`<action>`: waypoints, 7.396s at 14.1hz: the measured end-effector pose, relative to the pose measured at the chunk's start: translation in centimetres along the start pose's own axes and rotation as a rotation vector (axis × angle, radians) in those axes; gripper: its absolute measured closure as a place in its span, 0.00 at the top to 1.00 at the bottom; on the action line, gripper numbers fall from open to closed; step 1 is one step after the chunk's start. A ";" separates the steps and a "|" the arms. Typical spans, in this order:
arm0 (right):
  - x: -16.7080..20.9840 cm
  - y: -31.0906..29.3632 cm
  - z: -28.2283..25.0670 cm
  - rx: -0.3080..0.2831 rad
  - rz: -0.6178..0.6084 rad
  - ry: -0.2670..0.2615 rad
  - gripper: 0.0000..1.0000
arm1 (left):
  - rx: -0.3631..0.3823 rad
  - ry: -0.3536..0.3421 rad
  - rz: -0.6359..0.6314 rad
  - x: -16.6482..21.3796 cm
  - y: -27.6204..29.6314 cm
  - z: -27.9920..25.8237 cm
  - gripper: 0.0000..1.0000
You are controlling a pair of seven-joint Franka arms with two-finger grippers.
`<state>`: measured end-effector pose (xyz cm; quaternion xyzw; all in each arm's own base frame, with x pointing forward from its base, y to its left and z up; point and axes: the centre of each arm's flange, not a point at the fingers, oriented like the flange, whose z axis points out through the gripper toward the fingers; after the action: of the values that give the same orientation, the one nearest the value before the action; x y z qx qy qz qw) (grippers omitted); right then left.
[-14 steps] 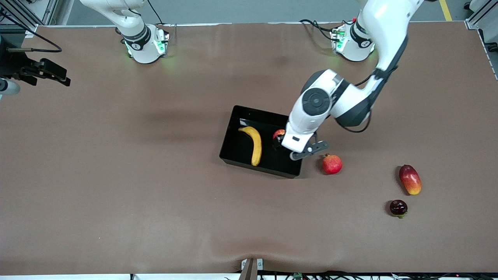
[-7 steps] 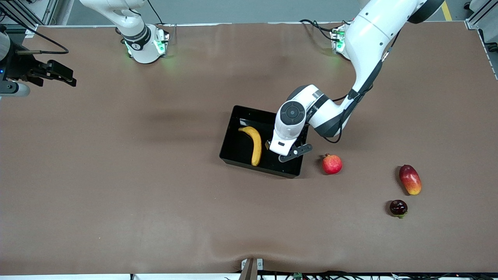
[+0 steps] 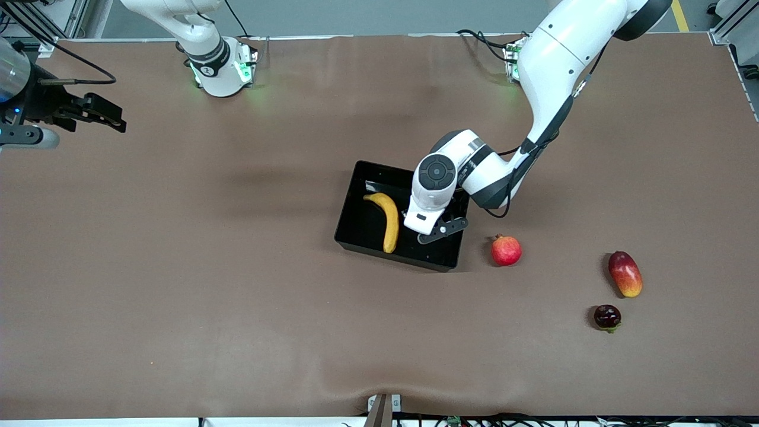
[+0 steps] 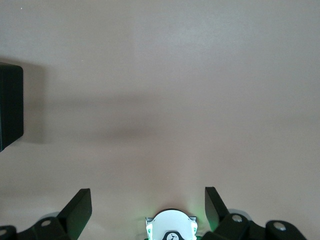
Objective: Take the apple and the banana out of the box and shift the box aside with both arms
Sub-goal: 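Grasp the red-yellow apple in the box with the left gripper, then carry the apple out beside the mango with the left gripper, then release the apple on the table and move the left gripper back, then grasp the yellow banana in the box with the left gripper, then lift the banana out while the right gripper reaches the box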
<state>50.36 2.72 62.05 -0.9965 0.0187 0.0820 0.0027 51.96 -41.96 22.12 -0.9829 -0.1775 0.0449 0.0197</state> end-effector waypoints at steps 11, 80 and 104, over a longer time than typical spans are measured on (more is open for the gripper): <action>0.2 -3.9 2.1 -0.014 0.042 -0.010 1.00 | -0.058 0.143 -0.024 9.7 -10.4 -23.5 0.69; 12.7 -15.2 26.4 0.210 0.243 -0.001 1.00 | -0.028 0.038 0.393 -5.2 7.4 2.9 0.40; 5.9 -38.4 36.5 0.090 -0.018 0.065 1.00 | 0.029 0.030 0.703 27.3 -27.3 -12.4 0.38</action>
<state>51.65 41.21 25.21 -0.9976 0.0134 0.0488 0.0478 69.07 -7.08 33.72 -0.9841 0.1727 0.0370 0.0193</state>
